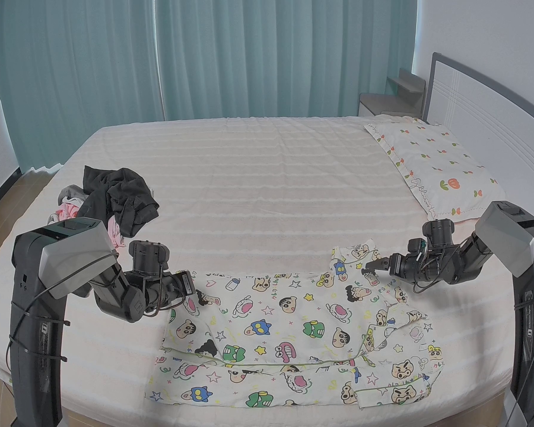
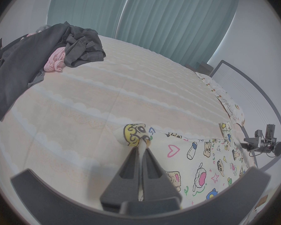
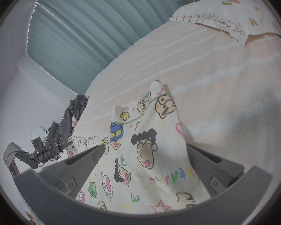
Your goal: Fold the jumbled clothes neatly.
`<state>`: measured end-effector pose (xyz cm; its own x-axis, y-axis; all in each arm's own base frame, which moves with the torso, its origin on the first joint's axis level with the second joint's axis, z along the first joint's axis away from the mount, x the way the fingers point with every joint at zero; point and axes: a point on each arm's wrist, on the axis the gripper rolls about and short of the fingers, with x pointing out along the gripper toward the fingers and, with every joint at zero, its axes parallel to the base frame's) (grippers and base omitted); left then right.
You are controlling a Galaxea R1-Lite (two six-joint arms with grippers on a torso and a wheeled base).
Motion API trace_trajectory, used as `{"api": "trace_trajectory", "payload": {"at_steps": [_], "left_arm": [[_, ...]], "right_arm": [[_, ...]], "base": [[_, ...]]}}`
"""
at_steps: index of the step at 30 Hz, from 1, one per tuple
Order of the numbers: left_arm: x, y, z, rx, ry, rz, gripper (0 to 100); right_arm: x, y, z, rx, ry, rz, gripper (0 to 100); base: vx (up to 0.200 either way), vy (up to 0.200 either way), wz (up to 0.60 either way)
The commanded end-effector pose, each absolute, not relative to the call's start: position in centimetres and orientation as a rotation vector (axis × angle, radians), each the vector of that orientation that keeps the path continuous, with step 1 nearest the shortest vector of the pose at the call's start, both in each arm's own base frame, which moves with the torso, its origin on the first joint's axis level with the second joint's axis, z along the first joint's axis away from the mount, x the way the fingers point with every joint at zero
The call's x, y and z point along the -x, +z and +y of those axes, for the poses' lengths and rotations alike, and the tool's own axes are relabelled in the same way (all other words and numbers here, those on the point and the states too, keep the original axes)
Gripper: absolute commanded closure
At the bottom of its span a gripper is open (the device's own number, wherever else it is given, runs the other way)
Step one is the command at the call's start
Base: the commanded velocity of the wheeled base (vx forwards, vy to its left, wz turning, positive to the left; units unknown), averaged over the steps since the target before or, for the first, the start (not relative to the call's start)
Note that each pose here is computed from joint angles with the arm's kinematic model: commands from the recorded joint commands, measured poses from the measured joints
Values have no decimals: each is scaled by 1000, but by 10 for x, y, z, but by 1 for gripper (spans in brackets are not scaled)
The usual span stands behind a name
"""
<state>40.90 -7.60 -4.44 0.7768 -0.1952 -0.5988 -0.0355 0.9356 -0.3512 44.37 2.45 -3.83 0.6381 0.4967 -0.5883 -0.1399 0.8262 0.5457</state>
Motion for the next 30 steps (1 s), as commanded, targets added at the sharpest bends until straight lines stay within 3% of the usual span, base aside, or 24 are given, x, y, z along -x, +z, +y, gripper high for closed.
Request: {"api": "trace_trajectory", "payload": {"at_steps": [1,11,12,21,30], "left_arm": [[-409,-43,-76,358,-89,676,100],[-409,-43,-76,358,-87,676,100],[-409,-42,-76,358,-89,675,100],[-399,-31,-71,360,-90,683,100],[-399,-22,-71,362,-94,658,100]], "right_arm": [[-443,-46,28,-482,382,821,0],[-450,-56,49,-466,421,848,0],[-452,-57,50,-468,414,861,100],[-448,-42,21,-509,373,843,100],[-431,-28,2,-578,457,857,100]], "base": [[0,0,0],[0,0,0],[0,0,0],[0,0,0],[0,0,0]]}}
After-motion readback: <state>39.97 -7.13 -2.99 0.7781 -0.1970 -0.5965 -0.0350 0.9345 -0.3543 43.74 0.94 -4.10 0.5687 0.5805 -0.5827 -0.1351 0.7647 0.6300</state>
